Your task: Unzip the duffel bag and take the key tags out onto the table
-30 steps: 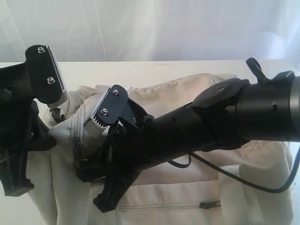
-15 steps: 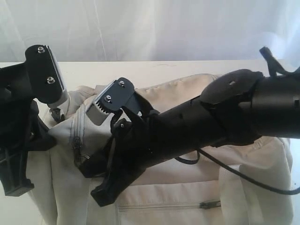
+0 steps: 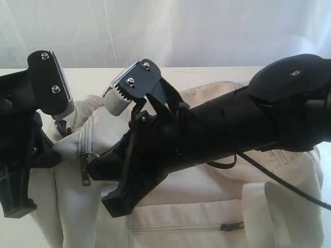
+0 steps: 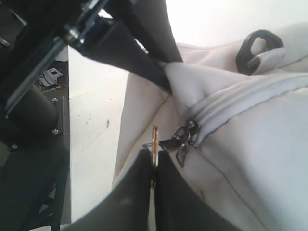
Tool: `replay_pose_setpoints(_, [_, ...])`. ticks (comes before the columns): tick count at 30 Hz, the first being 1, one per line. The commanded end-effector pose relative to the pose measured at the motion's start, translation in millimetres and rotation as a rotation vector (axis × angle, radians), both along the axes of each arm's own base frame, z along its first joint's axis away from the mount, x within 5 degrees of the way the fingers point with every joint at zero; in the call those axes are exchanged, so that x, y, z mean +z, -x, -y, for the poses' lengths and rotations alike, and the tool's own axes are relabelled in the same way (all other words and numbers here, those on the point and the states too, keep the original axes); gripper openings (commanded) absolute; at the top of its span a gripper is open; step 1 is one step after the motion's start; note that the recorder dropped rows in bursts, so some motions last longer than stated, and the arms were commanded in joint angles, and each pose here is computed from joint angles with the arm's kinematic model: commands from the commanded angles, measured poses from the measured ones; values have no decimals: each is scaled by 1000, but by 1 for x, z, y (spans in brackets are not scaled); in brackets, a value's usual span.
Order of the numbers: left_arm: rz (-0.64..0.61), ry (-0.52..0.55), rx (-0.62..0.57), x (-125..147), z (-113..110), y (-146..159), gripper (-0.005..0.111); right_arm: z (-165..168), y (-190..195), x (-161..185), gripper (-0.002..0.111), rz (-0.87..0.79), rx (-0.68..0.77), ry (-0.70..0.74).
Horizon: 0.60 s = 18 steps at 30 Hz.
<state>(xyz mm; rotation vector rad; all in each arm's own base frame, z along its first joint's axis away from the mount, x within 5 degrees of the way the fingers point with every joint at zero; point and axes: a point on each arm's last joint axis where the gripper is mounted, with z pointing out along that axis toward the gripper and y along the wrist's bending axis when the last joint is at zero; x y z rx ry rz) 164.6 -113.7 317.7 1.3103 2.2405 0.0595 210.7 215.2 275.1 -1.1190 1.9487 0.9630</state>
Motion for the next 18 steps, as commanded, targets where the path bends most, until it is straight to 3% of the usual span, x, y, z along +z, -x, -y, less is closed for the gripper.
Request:
replay_pose_setpoints(1, [-55,33,20,1,-1,7,0,3,1,6,0,30,-25,-6])
replay_pose_setpoints(18, [-69,45,21,0,0,8,0,6,-13,11,0,54,-199,-48])
